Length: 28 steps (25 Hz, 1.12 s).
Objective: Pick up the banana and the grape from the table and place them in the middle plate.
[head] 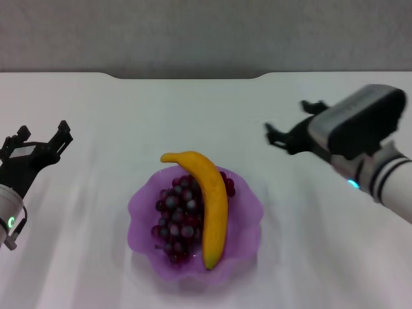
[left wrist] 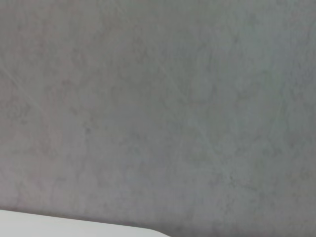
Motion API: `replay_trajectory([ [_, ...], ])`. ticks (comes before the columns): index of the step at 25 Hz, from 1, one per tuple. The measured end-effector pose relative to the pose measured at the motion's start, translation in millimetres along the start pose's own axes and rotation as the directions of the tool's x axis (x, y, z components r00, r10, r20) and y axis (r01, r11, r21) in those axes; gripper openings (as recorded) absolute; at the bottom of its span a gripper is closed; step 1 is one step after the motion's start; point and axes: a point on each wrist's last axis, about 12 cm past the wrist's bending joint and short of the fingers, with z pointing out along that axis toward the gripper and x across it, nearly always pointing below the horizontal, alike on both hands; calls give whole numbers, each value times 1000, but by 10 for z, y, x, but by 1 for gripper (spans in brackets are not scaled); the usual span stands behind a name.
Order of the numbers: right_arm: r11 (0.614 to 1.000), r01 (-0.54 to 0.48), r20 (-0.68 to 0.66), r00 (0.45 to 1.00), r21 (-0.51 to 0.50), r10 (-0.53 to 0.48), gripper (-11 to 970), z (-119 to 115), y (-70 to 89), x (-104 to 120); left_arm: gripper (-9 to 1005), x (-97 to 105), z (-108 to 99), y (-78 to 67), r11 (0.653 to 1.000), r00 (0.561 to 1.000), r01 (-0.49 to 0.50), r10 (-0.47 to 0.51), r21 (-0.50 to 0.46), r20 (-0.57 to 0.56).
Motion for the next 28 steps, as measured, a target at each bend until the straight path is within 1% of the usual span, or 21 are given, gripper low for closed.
replay_trajectory([
  [2,997,-3,-8,1000,74,3,887,-38,-92,109,895,6,-6,7,1000,1000,-1,1,-2,-2],
  [3,990,0,-14,1000,142,2,886,-74,-168,202,895,10,-10,13,1000,1000,-1,1,-4,-4],
  [4,990,0,-14,1000,142,2,886,-74,-168,202,895,13,-13,16,1000,1000,-2,2,-5,-5],
  [6,978,13,-18,1000,209,-10,886,-111,-221,297,895,14,-16,20,1000,1000,-2,2,-6,-4],
  [8,958,35,-18,999,286,-32,885,-153,-250,407,895,12,-16,22,1000,1000,-1,1,-7,-3],
  [10,933,49,3,999,357,-53,885,-200,-270,499,895,11,-16,21,1000,1000,-2,2,-7,-2],
  [12,921,28,64,996,389,-57,885,-248,-272,580,895,13,-16,23,1000,1000,-5,5,-8,-3],
  [16,927,-42,192,981,373,-33,884,-355,-313,703,895,17,-17,23,1000,1000,-8,7,-8,-6],
  [17,930,-82,247,969,359,-9,884,-416,-346,758,895,16,-17,21,1000,1000,-8,8,-7,-5],
  [19,930,-102,269,963,353,3,883,-445,-360,783,895,15,-17,17,1000,1000,-9,9,-5,-3],
  [22,923,-194,353,933,332,69,883,-563,-432,861,895,20,-18,3,1000,1000,-7,7,-1,-3],
  [25,906,-289,386,909,311,157,883,-630,-507,943,895,25,-19,-5,1000,1000,-6,6,-1,-3],
  [28,885,-345,361,905,312,225,883,-670,-582,1067,895,24,-7,-14,1000,1000,-3,3,1,-7],
])
